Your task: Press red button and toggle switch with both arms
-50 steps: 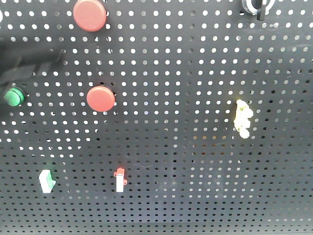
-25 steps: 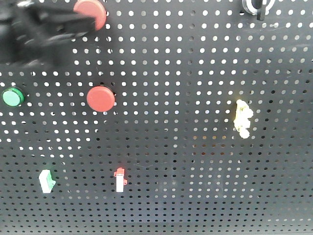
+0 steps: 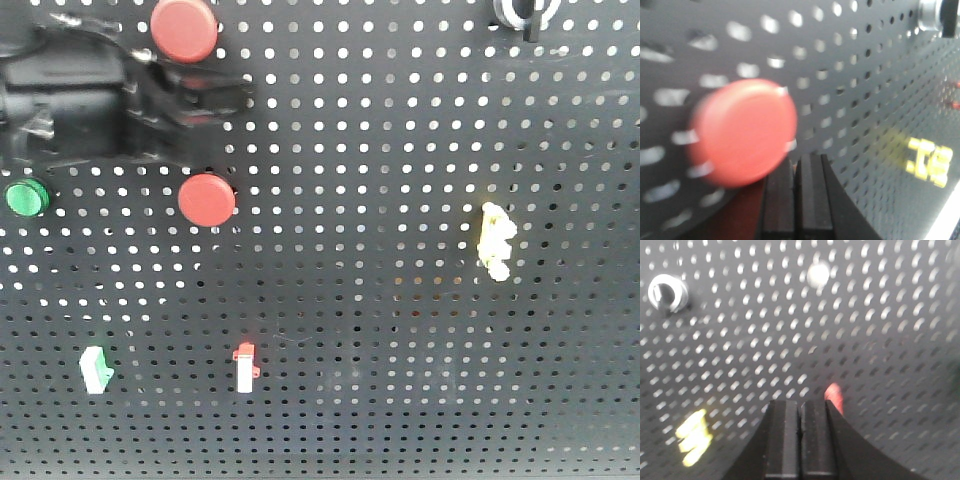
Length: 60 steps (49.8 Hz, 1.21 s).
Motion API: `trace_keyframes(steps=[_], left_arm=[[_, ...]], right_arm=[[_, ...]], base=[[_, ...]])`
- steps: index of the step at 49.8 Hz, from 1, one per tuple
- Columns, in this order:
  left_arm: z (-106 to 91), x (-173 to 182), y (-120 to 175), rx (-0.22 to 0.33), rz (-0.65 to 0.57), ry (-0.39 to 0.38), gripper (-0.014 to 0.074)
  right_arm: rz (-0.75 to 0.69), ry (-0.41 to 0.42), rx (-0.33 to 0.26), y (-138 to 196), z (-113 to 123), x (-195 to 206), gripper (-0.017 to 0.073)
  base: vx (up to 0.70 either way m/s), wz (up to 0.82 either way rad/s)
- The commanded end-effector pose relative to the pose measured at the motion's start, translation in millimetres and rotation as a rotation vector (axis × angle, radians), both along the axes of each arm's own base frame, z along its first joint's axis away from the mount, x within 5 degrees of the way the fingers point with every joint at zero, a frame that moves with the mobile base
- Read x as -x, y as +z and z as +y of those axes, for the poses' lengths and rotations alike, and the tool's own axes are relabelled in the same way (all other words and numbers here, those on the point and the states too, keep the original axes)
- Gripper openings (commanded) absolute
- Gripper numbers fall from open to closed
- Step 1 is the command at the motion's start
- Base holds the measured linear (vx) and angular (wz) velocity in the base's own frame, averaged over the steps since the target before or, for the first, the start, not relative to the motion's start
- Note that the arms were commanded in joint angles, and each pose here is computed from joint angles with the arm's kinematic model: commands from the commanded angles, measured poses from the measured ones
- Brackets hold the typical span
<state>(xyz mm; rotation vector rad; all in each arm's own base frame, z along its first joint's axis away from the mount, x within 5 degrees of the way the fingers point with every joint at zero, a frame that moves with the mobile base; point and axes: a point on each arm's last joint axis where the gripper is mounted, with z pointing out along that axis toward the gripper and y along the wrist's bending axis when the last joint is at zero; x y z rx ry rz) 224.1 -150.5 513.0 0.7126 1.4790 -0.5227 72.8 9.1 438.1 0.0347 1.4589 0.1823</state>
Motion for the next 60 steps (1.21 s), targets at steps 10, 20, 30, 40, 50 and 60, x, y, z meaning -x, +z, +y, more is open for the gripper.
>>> trace_keyframes(steps=[10, 20, 30, 40, 50, 60], left_arm=[[44.5, 67.4, 9.8, 0.102, -0.156, 0.078, 0.0002], [66.7, 97.2, -46.7, 0.117, -0.116, 0.14, 0.0002], [81.9, 114.7, -70.8, 0.214, -0.1, 0.191, 0.0002], [82.6, 116.4, -69.6, 0.216, -0.104, 0.189, 0.0002], [82.2, 117.7, -70.6, 0.207, -0.095, 0.179, 0.0002], [81.9, 117.8, -71.0, 0.204, -0.092, 0.176, 0.0002]], right_arm=[[0.026, 0.141, 0.039, 7.2, 11.4, -22.1, -0.0003], [-0.015, 0.385, 0.03, 30.0, 29.1, -52.6, -0.0003], [0.015, 0.586, -0.018, 51.4, 49.5, -99.5, -0.0003], [-0.016, 0.608, -0.034, 68.6, 95.6, -134.8, -0.0003], [-0.029, 0.549, -0.021, 82.1, 94.8, -143.5, -0.0003], [-0.032, 0.516, -0.027, 87.3, 88.3, -143.7, -0.0003]], base=[[0.0, 0.0], [0.0, 0.0], [0.0, 0.0], [0.0, 0.0], [0.0, 0.0], [0.0, 0.0]])
